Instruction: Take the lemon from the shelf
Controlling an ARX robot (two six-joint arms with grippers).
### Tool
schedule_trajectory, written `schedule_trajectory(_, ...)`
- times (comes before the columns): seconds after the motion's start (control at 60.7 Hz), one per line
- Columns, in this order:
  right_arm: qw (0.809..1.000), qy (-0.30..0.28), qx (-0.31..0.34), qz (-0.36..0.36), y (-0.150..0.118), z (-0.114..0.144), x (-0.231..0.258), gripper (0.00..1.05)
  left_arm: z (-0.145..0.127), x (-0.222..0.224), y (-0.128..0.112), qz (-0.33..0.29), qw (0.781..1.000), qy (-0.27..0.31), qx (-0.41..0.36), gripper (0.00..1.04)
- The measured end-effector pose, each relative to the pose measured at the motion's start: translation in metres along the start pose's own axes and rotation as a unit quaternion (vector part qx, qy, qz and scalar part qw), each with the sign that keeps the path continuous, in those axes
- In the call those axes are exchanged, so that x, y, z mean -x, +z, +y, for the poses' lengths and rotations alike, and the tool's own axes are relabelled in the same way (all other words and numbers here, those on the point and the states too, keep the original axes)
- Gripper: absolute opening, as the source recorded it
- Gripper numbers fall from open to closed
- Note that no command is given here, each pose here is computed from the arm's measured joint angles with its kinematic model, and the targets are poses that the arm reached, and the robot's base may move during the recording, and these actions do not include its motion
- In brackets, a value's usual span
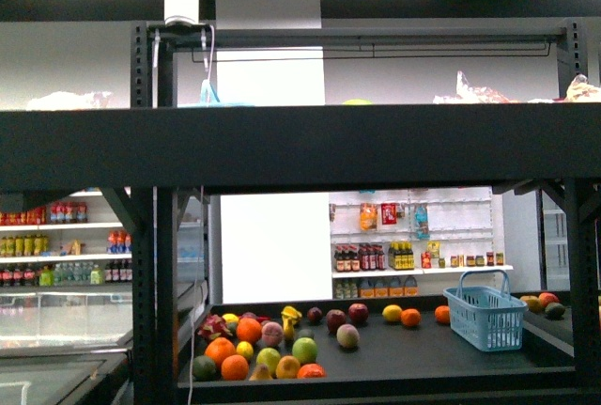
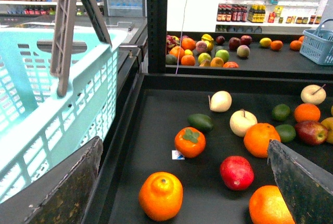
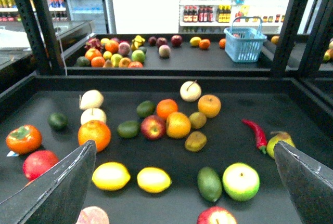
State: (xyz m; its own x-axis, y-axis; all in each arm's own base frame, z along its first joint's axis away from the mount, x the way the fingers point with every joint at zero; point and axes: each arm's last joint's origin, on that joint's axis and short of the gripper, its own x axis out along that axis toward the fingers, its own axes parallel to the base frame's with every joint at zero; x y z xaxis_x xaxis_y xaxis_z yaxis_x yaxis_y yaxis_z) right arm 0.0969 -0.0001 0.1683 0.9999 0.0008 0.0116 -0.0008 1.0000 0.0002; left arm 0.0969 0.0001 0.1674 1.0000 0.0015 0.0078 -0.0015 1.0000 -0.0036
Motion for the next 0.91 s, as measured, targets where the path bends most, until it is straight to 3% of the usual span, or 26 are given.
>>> schedule_trajectory(0.428,1.000,0.000,0.000,0.000,0.000,0.000,0.000,1.02,0.000,0.000,0.000,0.001,1.000,0.001,0.002,0.97)
schedule_trajectory(0.527,1.000,-0.001,0.000,0.000,0.000,0.000,0.000,1.02,-0.001,-0.004,0.002,0.098,0.989,0.048,0.095,0.97)
schedule_trajectory(0.61,1.000,0.000,0.000,0.000,0.000,0.000,0.000,1.02,-0.002,-0.015,0.023,0.125,0.977,0.039,0.170,0.97)
schedule_trajectory(0.709,1.000,0.000,0.000,0.000,0.000,0.000,0.000,1.02,0.006,-0.033,0.068,0.121,0.961,0.026,0.247,0.97)
schedule_trajectory(0.774,1.000,0.000,0.000,0.000,0.000,0.000,0.000,1.02,0.019,-0.045,0.100,0.114,0.944,0.031,0.307,0.97)
schedule_trajectory(0.906,1.000,0.000,0.000,0.000,0.000,0.000,0.000,1.02,0.056,-0.062,0.136,0.126,0.898,0.072,0.414,0.97)
